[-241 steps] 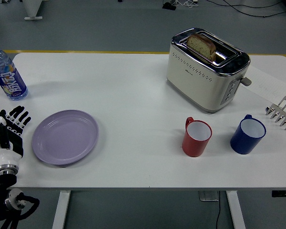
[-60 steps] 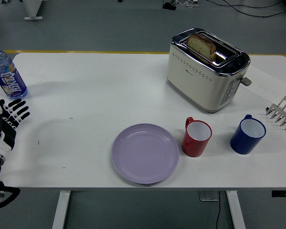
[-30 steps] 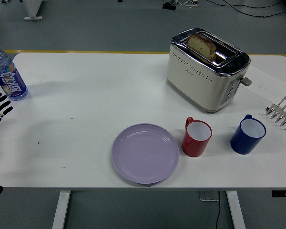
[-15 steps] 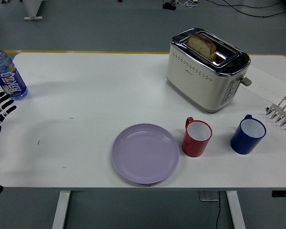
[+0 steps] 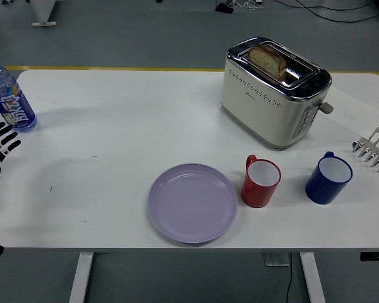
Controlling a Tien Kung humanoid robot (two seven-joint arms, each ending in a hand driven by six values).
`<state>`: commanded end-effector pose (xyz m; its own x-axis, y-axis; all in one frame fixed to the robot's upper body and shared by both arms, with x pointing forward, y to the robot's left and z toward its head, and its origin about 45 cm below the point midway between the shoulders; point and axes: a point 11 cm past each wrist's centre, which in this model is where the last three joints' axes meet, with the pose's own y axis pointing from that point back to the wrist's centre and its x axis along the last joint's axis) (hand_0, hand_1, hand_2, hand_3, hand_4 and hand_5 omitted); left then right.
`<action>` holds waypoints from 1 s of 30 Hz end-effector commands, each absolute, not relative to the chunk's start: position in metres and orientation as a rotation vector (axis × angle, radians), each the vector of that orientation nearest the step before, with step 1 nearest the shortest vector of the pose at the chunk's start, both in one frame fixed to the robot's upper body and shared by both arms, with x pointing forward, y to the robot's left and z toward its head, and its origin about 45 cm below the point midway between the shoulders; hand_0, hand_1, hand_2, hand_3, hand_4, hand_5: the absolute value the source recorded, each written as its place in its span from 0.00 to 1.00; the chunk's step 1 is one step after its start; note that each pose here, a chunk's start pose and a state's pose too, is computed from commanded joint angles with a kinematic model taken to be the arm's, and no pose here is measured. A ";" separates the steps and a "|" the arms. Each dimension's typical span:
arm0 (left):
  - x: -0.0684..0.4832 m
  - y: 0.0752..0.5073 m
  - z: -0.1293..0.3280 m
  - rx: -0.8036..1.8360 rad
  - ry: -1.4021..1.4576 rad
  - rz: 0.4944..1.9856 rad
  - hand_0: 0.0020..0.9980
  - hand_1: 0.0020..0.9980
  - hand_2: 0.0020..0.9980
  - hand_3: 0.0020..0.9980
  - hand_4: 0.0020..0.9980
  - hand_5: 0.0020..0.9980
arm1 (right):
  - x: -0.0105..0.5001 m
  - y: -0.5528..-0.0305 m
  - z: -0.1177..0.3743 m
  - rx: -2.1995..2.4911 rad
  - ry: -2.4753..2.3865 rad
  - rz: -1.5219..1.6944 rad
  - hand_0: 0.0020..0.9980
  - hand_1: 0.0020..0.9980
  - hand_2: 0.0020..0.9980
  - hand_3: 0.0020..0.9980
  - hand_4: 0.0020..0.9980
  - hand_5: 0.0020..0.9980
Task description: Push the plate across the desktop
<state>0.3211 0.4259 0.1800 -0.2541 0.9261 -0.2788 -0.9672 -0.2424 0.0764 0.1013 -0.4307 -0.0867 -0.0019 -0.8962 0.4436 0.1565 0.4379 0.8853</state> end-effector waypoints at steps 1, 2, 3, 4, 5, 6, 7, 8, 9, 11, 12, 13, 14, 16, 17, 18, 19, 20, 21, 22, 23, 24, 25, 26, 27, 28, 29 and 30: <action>0.321 0.426 0.180 -0.204 0.270 1.812 0.67 0.71 0.69 0.60 0.60 1.00 | 0.101 -0.430 -0.087 0.744 -1.307 -0.962 0.57 0.56 0.69 0.61 0.34 0.32; 0.321 0.426 0.180 -0.204 0.270 1.811 0.67 0.71 0.69 0.60 0.60 1.00 | 0.101 -0.430 -0.087 0.745 -1.307 -0.962 0.57 0.56 0.69 0.61 0.34 0.32; 0.321 0.425 0.179 -0.202 0.271 1.811 0.67 0.71 0.69 0.60 0.60 1.00 | 0.101 -0.430 -0.087 0.745 -1.307 -0.961 0.57 0.56 0.69 0.61 0.34 0.32; 0.321 0.425 0.179 -0.201 0.272 1.811 0.67 0.71 0.69 0.60 0.60 1.00 | 0.101 -0.430 -0.087 0.745 -1.306 -0.961 0.57 0.56 0.69 0.61 0.34 0.32; 0.321 0.424 0.179 -0.200 0.273 1.809 0.67 0.71 0.69 0.60 0.60 1.00 | 0.101 -0.430 -0.087 0.745 -1.306 -0.962 0.57 0.56 0.69 0.61 0.34 0.32; 0.321 0.424 0.178 -0.199 0.274 1.808 0.67 0.71 0.69 0.60 0.60 1.00 | 0.101 -0.430 -0.087 0.744 -1.306 -0.962 0.57 0.56 0.69 0.61 0.34 0.32; 0.321 0.423 0.178 -0.199 0.274 1.808 0.67 0.71 0.69 0.60 0.60 1.00 | 0.101 -0.430 -0.087 0.744 -1.305 -0.963 0.57 0.56 0.69 0.61 0.34 0.31; 0.321 0.423 0.178 -0.199 0.275 1.808 0.67 0.71 0.69 0.60 0.60 1.00 | 0.100 -0.430 -0.087 0.744 -1.305 -0.963 0.57 0.56 0.69 0.61 0.34 0.31; 0.321 0.423 0.178 -0.200 0.275 1.809 0.67 0.71 0.69 0.60 0.60 1.00 | 0.100 -0.430 -0.087 0.743 -1.304 -0.963 0.57 0.56 0.69 0.61 0.34 0.31; 0.321 0.423 0.178 -0.200 0.276 1.811 0.67 0.71 0.69 0.60 0.60 1.00 | 0.099 -0.430 -0.087 0.742 -1.302 -0.963 0.57 0.56 0.69 0.61 0.34 0.31; 0.321 0.423 0.177 -0.200 0.277 1.813 0.67 0.71 0.69 0.60 0.60 1.00 | 0.099 -0.430 -0.087 0.741 -1.301 -0.963 0.57 0.56 0.69 0.61 0.34 0.31; 0.321 0.423 0.177 -0.200 0.277 1.813 0.67 0.71 0.69 0.60 0.60 1.00 | 0.098 -0.430 -0.088 0.741 -1.300 -0.963 0.57 0.56 0.69 0.61 0.33 0.31; 0.321 0.423 0.177 -0.199 0.278 1.814 0.67 0.71 0.69 0.60 0.60 1.00 | 0.098 -0.430 -0.088 0.741 -1.299 -0.963 0.57 0.56 0.69 0.61 0.33 0.31; 0.321 0.423 0.176 -0.198 0.280 1.815 0.67 0.71 0.69 0.60 0.60 1.00 | 0.097 -0.430 -0.088 0.739 -1.297 -0.964 0.57 0.56 0.69 0.61 0.33 0.31; 0.320 0.423 0.176 -0.197 0.281 1.816 0.67 0.71 0.69 0.60 0.60 1.00 | 0.096 -0.430 -0.088 0.739 -1.296 -0.964 0.57 0.56 0.69 0.61 0.33 0.31; 0.320 0.423 0.176 -0.197 0.281 1.817 0.67 0.71 0.69 0.60 0.60 1.00 | 0.096 -0.430 -0.088 0.738 -1.296 -0.964 0.57 0.56 0.69 0.61 0.33 0.31; 0.320 0.423 0.175 -0.196 0.283 1.817 0.67 0.71 0.69 0.60 0.60 1.00 | 0.096 -0.430 -0.088 0.738 -1.295 -0.964 0.57 0.56 0.69 0.61 0.33 0.32; 0.320 0.423 0.175 -0.195 0.284 1.816 0.67 0.71 0.69 0.60 0.60 1.00 | 0.096 -0.430 -0.088 0.737 -1.294 -0.964 0.57 0.56 0.69 0.61 0.33 0.32; 0.320 0.422 0.174 -0.193 0.285 1.815 0.67 0.71 0.69 0.60 0.60 1.00 | 0.095 -0.430 -0.088 0.737 -1.294 -0.964 0.57 0.56 0.69 0.61 0.33 0.32; 0.320 0.422 0.174 -0.192 0.286 1.815 0.67 0.71 0.69 0.60 0.60 1.00 | 0.095 -0.430 -0.088 0.736 -1.293 -0.964 0.57 0.56 0.69 0.61 0.33 0.32; 0.320 0.422 0.174 -0.192 0.287 1.815 0.67 0.71 0.69 0.60 0.60 1.00 | 0.095 -0.431 -0.088 0.736 -1.293 -0.964 0.57 0.56 0.69 0.61 0.33 0.32; 0.320 0.422 0.173 -0.192 0.288 1.815 0.67 0.71 0.69 0.60 0.60 1.00 | 0.095 -0.431 -0.088 0.736 -1.292 -0.964 0.57 0.56 0.69 0.61 0.33 0.32; 0.320 0.422 0.173 -0.192 0.288 1.816 0.67 0.71 0.69 0.60 0.60 1.00 | 0.094 -0.431 -0.088 0.736 -1.292 -0.964 0.57 0.56 0.69 0.61 0.33 0.32; 0.320 0.422 0.173 -0.192 0.289 1.816 0.67 0.71 0.69 0.60 0.60 1.00 | 0.094 -0.431 -0.088 0.735 -1.292 -0.964 0.57 0.56 0.69 0.61 0.33 0.32; 0.320 0.422 0.173 -0.191 0.289 1.816 0.67 0.71 0.69 0.60 0.60 1.00 | 0.094 -0.431 -0.088 0.735 -1.292 -0.964 0.57 0.56 0.69 0.61 0.33 0.32; 0.320 0.422 0.173 -0.191 0.290 1.816 0.67 0.71 0.69 0.60 0.60 1.00 | 0.094 -0.431 -0.088 0.735 -1.292 -0.964 0.57 0.56 0.69 0.61 0.33 0.32; 0.319 0.422 0.172 -0.190 0.291 1.817 0.67 0.71 0.69 0.60 0.60 1.00 | 0.094 -0.431 -0.088 0.734 -1.291 -0.964 0.57 0.56 0.69 0.61 0.33 0.32; 0.319 0.422 0.172 -0.189 0.292 1.817 0.67 0.71 0.69 0.60 0.60 1.00 | 0.093 -0.431 -0.088 0.734 -1.291 -0.964 0.57 0.56 0.69 0.61 0.33 0.32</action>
